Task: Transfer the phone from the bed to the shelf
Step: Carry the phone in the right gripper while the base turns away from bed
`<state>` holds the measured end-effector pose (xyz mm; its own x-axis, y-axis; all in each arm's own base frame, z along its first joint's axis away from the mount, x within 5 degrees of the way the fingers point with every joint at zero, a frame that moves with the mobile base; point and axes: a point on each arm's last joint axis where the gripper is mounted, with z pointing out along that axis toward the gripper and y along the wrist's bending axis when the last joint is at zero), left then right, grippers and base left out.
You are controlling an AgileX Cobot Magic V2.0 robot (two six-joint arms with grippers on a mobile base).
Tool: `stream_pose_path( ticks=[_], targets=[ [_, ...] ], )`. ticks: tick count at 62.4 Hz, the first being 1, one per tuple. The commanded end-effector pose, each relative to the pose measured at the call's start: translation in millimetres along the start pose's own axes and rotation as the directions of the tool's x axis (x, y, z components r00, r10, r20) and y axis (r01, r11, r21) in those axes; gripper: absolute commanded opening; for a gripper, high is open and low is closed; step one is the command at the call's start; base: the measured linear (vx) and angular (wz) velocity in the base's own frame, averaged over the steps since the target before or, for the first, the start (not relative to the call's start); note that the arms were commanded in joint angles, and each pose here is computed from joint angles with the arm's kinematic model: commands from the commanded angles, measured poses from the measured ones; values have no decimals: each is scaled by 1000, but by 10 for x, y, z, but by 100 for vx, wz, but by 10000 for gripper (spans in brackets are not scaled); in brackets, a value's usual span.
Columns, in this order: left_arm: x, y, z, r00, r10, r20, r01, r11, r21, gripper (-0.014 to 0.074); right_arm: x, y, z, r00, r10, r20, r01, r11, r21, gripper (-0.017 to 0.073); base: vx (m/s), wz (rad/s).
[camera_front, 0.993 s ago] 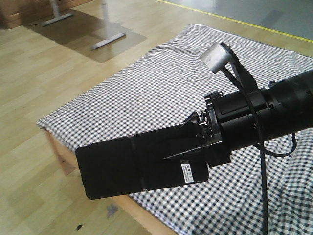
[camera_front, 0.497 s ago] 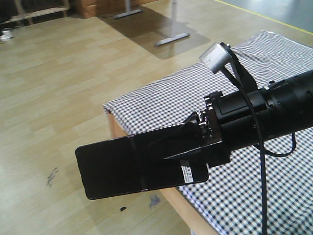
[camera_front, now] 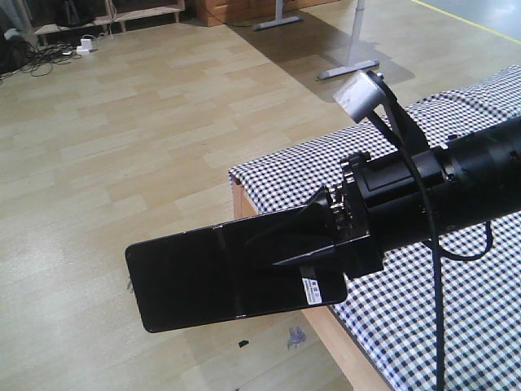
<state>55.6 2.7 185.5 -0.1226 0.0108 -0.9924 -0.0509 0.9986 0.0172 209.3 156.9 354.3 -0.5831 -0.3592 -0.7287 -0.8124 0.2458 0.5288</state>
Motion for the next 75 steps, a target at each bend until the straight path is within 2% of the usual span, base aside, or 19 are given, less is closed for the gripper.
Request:
stream_pose_path(
  ticks=[1, 75],
  targets=[
    [-43, 2, -3, 997, -9, 71, 9, 1000, -3, 1, -85, 223, -92, 998, -21, 53, 26, 994, -102, -2, 3, 15],
    [-43, 2, -3, 997, -9, 71, 9, 1000, -3, 1, -85, 223, -92, 998, -21, 53, 26, 994, -102, -2, 9, 26]
  ],
)
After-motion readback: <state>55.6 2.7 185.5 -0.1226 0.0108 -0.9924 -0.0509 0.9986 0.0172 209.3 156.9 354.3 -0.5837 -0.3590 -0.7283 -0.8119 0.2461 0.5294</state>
